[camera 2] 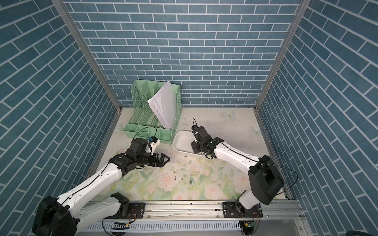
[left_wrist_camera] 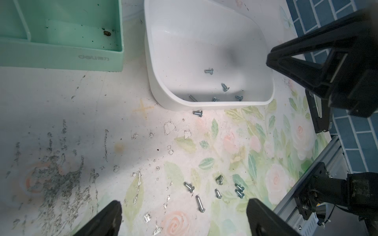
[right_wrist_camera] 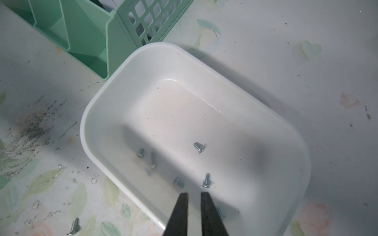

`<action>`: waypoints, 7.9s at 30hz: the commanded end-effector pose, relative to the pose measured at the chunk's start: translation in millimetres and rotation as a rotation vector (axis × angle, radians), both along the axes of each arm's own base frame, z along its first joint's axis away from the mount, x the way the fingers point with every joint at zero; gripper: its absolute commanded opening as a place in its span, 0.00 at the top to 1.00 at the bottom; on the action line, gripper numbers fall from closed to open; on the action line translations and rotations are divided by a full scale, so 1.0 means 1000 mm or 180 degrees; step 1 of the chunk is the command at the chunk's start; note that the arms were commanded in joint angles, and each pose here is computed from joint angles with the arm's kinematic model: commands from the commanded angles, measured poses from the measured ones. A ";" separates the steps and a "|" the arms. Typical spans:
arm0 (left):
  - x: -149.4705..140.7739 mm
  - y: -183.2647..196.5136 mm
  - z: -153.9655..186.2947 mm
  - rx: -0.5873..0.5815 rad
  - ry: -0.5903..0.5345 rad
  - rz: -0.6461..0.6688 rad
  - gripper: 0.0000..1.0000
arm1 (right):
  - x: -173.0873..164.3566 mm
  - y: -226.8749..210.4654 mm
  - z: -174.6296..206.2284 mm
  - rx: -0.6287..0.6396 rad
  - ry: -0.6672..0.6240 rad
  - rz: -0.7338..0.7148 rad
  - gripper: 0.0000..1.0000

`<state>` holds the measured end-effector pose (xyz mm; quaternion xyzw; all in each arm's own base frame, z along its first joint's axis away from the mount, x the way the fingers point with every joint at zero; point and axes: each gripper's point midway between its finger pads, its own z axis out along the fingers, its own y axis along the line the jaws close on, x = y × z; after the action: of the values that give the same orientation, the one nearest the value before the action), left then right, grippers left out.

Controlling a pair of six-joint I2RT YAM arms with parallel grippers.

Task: Put the screws on the desktop into the storage box
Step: Place the screw in the storage box, then pick up the screw from the center of the board, then place the screw in the storage box, then pick up the screw from the center of the board.

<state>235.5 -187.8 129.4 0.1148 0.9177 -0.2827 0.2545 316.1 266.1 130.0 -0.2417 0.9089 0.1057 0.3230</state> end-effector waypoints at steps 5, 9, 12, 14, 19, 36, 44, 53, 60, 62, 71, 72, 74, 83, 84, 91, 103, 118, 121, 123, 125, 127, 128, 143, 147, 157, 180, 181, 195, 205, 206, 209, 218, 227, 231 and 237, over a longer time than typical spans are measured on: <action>-0.001 0.004 -0.004 0.0042 0.0013 0.0037 0.00 | 0.003 -0.003 0.020 0.0032 -0.0113 0.0097 0.59; -0.001 0.003 -0.005 0.0048 0.0025 0.0028 0.00 | -0.020 -0.012 0.023 0.0167 -0.0036 0.0143 0.42; -0.001 0.003 -0.007 0.0091 0.0033 0.0026 0.00 | -0.040 -0.018 0.023 0.0250 0.0047 0.0174 0.34; -0.001 0.003 -0.010 0.0202 0.0039 0.0051 0.00 | -0.057 -0.022 0.019 0.0279 0.0128 0.0197 0.25; -0.006 -0.002 -0.016 0.0439 0.0088 0.0064 0.00 | -0.097 -0.026 0.008 0.0361 0.0361 0.0273 0.06; -0.026 -0.045 -0.055 0.0957 0.0290 0.0051 0.12 | -0.195 -0.031 0.017 0.1056 0.0845 0.0816 0.00; -0.029 -0.059 -0.071 0.1275 0.0345 0.0075 0.30 | -0.197 -0.043 0.022 0.1041 0.0774 0.0736 0.00; -0.035 -0.058 -0.087 0.1385 0.0462 0.0185 0.44 | -0.195 -0.042 0.022 0.1042 0.0742 0.0727 0.00; -0.039 -0.060 -0.097 0.1364 0.0535 0.0206 0.55 | -0.194 -0.043 0.022 0.1033 0.0741 0.0714 0.00; -0.040 -0.059 -0.100 0.1379 0.0552 0.0232 0.58 | -0.194 -0.043 0.022 0.1041 0.0734 0.0714 0.00; -0.042 -0.058 -0.109 0.1396 0.0617 0.0252 0.63 | -0.194 -0.043 0.022 0.1047 0.0726 0.0712 0.00; -0.042 -0.058 -0.109 0.1397 0.0622 0.0260 0.63 | -0.194 -0.043 0.022 0.1046 0.0727 0.0709 0.00; -0.043 -0.058 -0.112 0.1412 0.0638 0.0259 0.64 | -0.194 -0.043 0.022 0.1048 0.0727 0.0711 0.00; -0.046 -0.056 -0.119 0.1453 0.0692 0.0246 0.72 | -0.195 -0.043 0.022 0.1054 0.0725 0.0715 0.00; -0.046 -0.056 -0.120 0.1455 0.0696 0.0247 0.72 | -0.195 -0.043 0.022 0.1054 0.0726 0.0714 0.00; -0.049 -0.056 -0.119 0.1479 0.0698 0.0215 0.78 | -0.195 -0.043 0.021 0.1046 0.0733 0.0712 0.00; -0.044 -0.059 -0.107 0.1434 0.0612 0.0213 0.88 | -0.193 -0.043 0.021 0.1036 0.0722 0.0698 0.00; -0.012 -0.089 -0.044 0.1205 0.0267 0.0100 0.91 | -0.184 -0.052 0.030 0.1070 0.0541 0.0499 0.00; 0.001 -0.096 -0.031 0.1134 0.0185 0.0092 0.91 | -0.182 -0.054 0.032 0.1091 0.0490 0.0454 0.00; 0.010 -0.101 -0.023 0.1063 0.0152 0.0094 0.91 | -0.180 -0.054 0.033 0.1106 0.0462 0.0420 0.00; 0.021 -0.105 -0.017 0.0993 0.0108 0.0105 0.91 | -0.179 -0.056 0.033 0.1111 0.0444 0.0384 0.00; 0.032 -0.109 -0.013 0.0916 0.0089 0.0116 0.91 | -0.178 -0.057 0.034 0.1119 0.0425 0.0352 0.00; 0.039 -0.110 -0.011 0.0887 0.0073 0.0128 0.91 | -0.178 -0.057 0.034 0.1125 0.0422 0.0343 0.00; 0.104 -0.130 0.005 0.0504 -0.0072 0.0206 0.55 | -0.166 -0.064 0.024 0.1042 0.0359 0.0087 0.01; 0.105 -0.122 0.013 0.0496 -0.0091 0.0227 0.17 | -0.166 -0.064 0.017 0.0953 0.0405 0.0069 0.01; 0.074 -0.077 0.035 0.0536 -0.0156 0.0303 0.00 | -0.171 -0.054 -0.008 0.0531 0.0490 0.0140 0.03; -0.021 0.047 -0.004 0.0724 0.0076 0.0756 0.00 | -0.176 0.035 -0.057 -0.0153 0.0475 0.0697 0.36; -0.020 0.045 -0.001 0.0684 0.0047 0.0735 0.00 | -0.176 0.040 -0.058 -0.0146 0.0480 0.0720 0.37; -0.020 0.042 -0.001 0.0634 0.0044 0.0663 0.00 | -0.172 0.053 -0.095 -0.0478 0.0556 0.0876 0.54; -0.020 0.041 -0.001 0.0624 0.0040 0.0663 0.00 | -0.164 0.051 -0.108 -0.0624 0.0547 0.0884 0.57; -0.019 0.041 -0.001 0.0625 0.0042 0.0669 0.00 | -0.163 0.052 -0.108 -0.0615 0.0546 0.0889 0.58; -0.019 0.041 -0.002 0.0632 0.0045 0.0670 0.00 | -0.161 0.054 -0.111 -0.0614 0.0557 0.0900 0.59; -0.019 0.042 -0.001 0.0624 0.0027 0.0678 0.00 | -0.156 0.057 -0.117 -0.0585 0.0598 0.0923 0.65; -0.019 0.041 -0.001 0.0619 0.0033 0.0671 0.00 | -0.152 0.056 -0.122 -0.0580 0.0628 0.0896 0.71; -0.019 0.041 -0.001 0.0621 0.0034 0.0673 0.00 | -0.150 0.057 -0.123 -0.0571 0.0627 0.0900 0.74; -0.019 0.041 -0.001 0.0619 0.0032 0.0671 0.00 | -0.149 0.057 -0.122 -0.0555 0.0625 0.0889 0.82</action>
<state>217.6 -148.8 132.2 0.0372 0.9477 -0.1681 0.2687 163.4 329.1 19.1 -0.3798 0.8963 0.1111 0.2002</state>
